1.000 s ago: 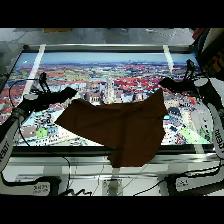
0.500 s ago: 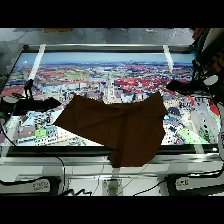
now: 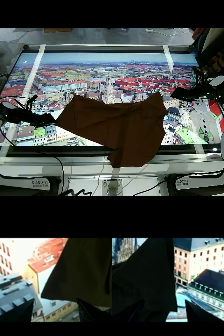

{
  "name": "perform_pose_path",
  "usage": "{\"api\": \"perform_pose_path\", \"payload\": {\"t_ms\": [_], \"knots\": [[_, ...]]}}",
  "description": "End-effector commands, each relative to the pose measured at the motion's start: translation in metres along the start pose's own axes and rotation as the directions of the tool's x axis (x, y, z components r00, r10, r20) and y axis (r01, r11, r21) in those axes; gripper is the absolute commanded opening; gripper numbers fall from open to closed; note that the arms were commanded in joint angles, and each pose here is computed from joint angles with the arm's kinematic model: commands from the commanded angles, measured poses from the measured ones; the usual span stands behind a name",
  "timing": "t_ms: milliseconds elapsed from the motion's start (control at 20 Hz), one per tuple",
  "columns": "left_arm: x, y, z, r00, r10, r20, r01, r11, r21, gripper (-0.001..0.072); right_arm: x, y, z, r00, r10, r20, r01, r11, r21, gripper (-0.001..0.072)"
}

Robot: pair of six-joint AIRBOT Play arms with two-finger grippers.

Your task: Fold the clothes and pants, and hang the long-sleeved shirts on hangers.

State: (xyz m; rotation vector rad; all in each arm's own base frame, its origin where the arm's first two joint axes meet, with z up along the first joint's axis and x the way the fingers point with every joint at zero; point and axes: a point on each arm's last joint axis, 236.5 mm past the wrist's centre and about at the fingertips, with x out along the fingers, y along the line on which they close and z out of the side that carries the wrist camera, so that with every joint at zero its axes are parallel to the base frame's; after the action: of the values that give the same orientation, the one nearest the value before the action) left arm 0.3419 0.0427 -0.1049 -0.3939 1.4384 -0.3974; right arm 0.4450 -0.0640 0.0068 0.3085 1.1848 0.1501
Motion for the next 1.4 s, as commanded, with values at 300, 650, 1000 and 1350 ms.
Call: {"api": "perform_pose_path", "payload": {"t_ms": [300, 650, 1000, 1350], "knots": [[0.021, -0.015, 0.01, 0.998, -0.06, 0.01, 0.058, 0.988, 0.142, 0.0242, -0.001, 0.004, -0.017, 0.997, 0.018, -0.073, -0.018, 1.0, -0.001, 0.055], [0.014, -0.024, 0.033, 0.992, -0.088, 0.092, 0.075, 0.988, 0.137, 0.002, -0.001, 0.002, -0.019, 0.997, 0.012, -0.08, -0.013, 1.0, -0.003, 0.0367], [-0.071, -0.057, 0.089, 0.921, -0.024, 0.388, -0.055, 0.98, 0.191, 0.0017, -0.015, 0.017, -0.081, 0.94, 0.07, -0.333, -0.085, 0.996, -0.029, 0.0011], [-0.125, -0.075, 0.096, 0.848, 0.051, 0.527, -0.166, 0.971, 0.172, 0.0018, -0.022, 0.102, -0.187, 0.86, 0.372, -0.35, -0.33, 0.928, 0.174, 0.0012]]}}
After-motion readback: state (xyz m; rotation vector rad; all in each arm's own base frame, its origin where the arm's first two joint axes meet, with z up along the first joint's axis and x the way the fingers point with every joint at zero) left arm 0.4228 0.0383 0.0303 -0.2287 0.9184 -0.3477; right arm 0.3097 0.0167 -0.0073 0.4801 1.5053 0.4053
